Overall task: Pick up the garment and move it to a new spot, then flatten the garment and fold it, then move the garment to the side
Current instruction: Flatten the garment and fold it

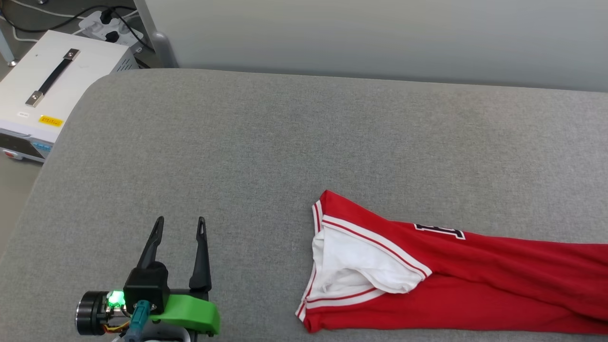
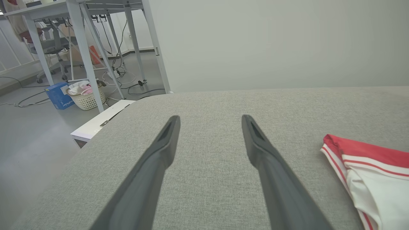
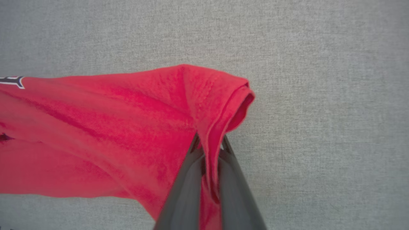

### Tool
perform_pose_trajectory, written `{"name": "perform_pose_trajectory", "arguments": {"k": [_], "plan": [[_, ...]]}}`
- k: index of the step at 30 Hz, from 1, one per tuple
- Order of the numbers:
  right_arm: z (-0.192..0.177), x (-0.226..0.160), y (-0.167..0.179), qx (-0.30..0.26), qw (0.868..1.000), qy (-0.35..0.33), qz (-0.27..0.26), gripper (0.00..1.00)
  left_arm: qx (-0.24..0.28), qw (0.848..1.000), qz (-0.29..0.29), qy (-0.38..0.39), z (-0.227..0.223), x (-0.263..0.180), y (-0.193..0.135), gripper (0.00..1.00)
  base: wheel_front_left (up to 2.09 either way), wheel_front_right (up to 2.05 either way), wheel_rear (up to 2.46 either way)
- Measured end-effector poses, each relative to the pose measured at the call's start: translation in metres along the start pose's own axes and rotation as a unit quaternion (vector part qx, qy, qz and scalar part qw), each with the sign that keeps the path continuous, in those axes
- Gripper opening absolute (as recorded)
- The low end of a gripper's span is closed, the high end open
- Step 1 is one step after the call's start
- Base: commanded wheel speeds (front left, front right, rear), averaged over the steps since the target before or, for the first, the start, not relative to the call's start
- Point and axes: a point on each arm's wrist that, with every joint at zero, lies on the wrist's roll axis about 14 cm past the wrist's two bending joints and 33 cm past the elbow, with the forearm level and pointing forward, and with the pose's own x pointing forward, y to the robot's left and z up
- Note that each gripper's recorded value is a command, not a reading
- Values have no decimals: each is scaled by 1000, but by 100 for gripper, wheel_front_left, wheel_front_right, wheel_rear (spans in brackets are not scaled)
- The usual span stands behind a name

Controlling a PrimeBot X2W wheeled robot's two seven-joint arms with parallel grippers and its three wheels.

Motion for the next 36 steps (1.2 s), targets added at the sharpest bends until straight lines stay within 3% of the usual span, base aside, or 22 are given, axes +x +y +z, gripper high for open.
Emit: {"name": "perform_pose_trajectory", "arguments": {"k": [3,6,16,18,19,24,36], "plan": [[6,-7,-4,-4,1000,-6,-3,0,0,1000,0,-1,1,-2,1,100,0,0,0],[13,-11,14,7,999,-17,29,0,-2,1000,1,0,0,-4,2,100,0,0,0],[14,-20,125,-39,982,-10,186,0,-4,1000,-5,5,-3,-7,-3,100,0,0,0],[15,-19,148,-54,976,-7,212,0,-4,1000,-5,8,-5,-6,-4,100,0,0,0],[20,-15,181,-88,966,-2,244,0,-5,1000,-4,14,-8,-6,-4,100,0,0,0],[27,-4,233,-148,946,4,288,0,-5,1000,-1,25,-15,-4,-3,100,0,0,0],[6,30,321,-237,904,49,353,0,-6,999,11,34,-23,8,2,100,0,0,0]]}}
